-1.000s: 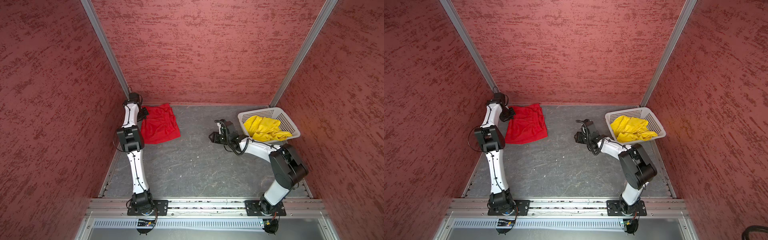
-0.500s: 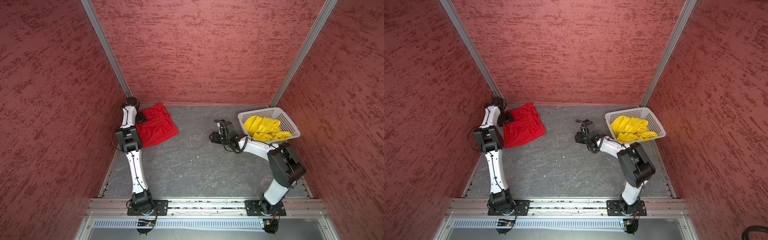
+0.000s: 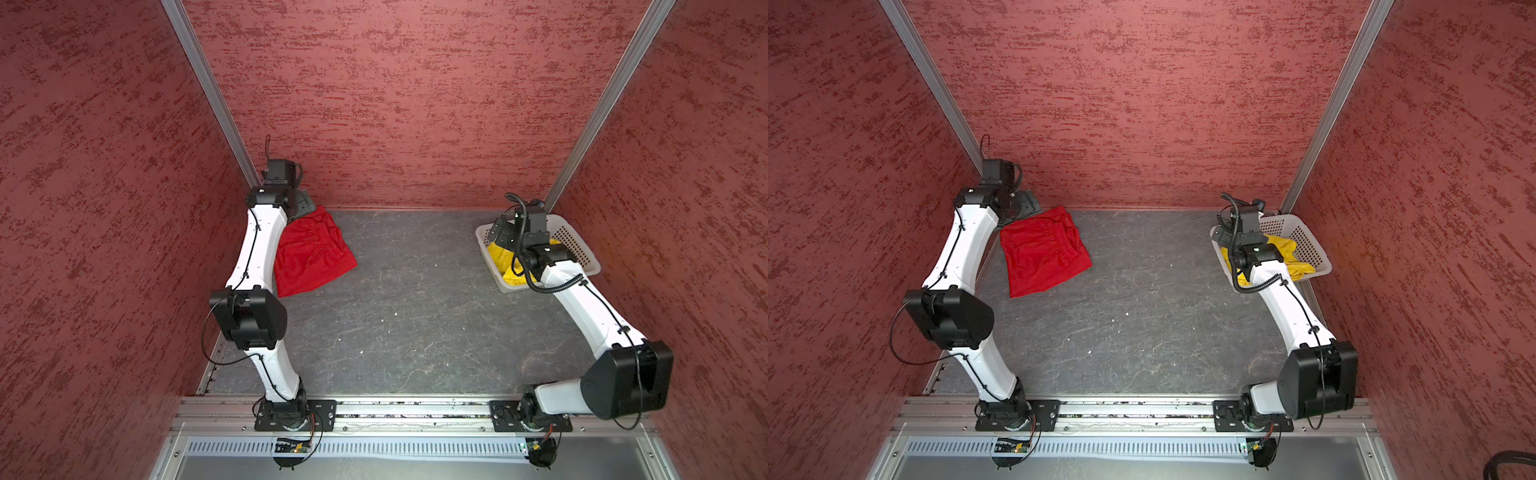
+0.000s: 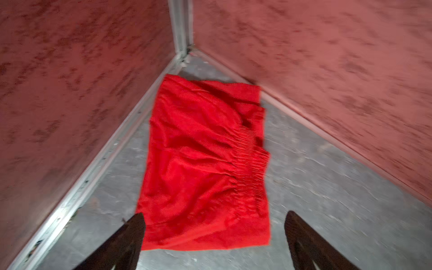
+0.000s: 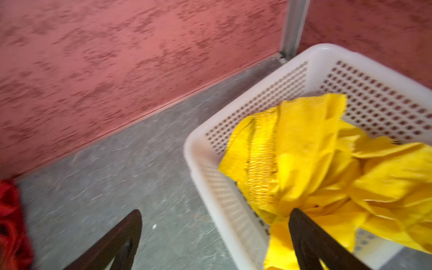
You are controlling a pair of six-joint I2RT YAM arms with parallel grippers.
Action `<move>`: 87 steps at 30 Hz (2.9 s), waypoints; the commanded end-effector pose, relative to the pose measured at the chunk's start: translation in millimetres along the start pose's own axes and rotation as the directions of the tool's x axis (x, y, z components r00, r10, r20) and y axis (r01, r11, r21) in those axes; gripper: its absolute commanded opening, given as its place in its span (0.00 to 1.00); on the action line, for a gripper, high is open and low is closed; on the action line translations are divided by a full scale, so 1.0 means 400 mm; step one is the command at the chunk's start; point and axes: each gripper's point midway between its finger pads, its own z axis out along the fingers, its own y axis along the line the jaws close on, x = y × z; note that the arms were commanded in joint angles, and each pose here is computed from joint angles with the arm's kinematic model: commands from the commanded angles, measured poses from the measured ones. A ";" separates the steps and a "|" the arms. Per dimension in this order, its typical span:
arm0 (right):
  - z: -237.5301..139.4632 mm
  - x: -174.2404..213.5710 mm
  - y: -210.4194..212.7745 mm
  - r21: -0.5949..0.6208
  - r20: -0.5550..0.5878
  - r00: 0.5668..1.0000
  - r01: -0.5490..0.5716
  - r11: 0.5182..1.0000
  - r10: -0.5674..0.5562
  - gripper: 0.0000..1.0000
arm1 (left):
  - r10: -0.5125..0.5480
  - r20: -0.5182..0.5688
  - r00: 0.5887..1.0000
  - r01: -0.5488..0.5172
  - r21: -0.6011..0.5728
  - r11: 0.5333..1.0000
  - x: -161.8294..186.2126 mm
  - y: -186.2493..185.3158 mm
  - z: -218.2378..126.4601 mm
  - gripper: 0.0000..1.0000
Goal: Fold and stack the shorts
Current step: 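Reach the right gripper into the basket and grasp the yellow shorts, then lift the yellow shorts out of the basket with the right gripper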
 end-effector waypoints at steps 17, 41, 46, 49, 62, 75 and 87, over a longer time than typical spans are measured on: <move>0.518 0.158 -0.187 0.208 -0.375 0.927 0.085 0.974 0.000 0.88 | 0.206 -0.270 0.941 -0.112 0.324 0.939 0.423 -0.280 0.018 0.89; 0.337 -0.270 0.146 -0.079 -0.057 0.998 0.011 0.997 -0.015 0.00 | 0.220 -0.293 0.931 -0.101 0.372 0.923 0.448 -0.318 0.022 0.90; 0.113 -0.458 0.182 -0.139 0.140 0.990 0.011 0.990 0.008 0.00 | 0.214 -0.272 0.938 -0.094 0.396 0.913 0.442 -0.312 -0.017 0.90; -0.033 -0.524 0.225 -0.210 0.241 0.971 0.044 0.977 0.008 0.00 | 0.209 -0.268 0.941 -0.084 0.412 0.907 0.444 -0.307 -0.038 0.90; -0.638 -0.460 0.427 -0.715 0.267 0.962 0.155 0.681 0.061 0.00 | 0.073 -0.063 0.995 -0.024 0.568 0.823 0.288 -0.294 -0.255 0.94; -0.610 -0.117 0.487 -0.796 -0.070 0.990 0.020 0.604 -0.126 0.00 | -0.046 -0.015 0.999 0.045 0.653 0.756 0.221 -0.199 -0.379 0.99; -0.071 0.124 0.638 -0.579 -0.276 0.903 0.117 0.807 -0.329 0.44 | 0.037 -0.199 0.979 0.099 0.628 0.772 0.366 -0.194 -0.260 1.00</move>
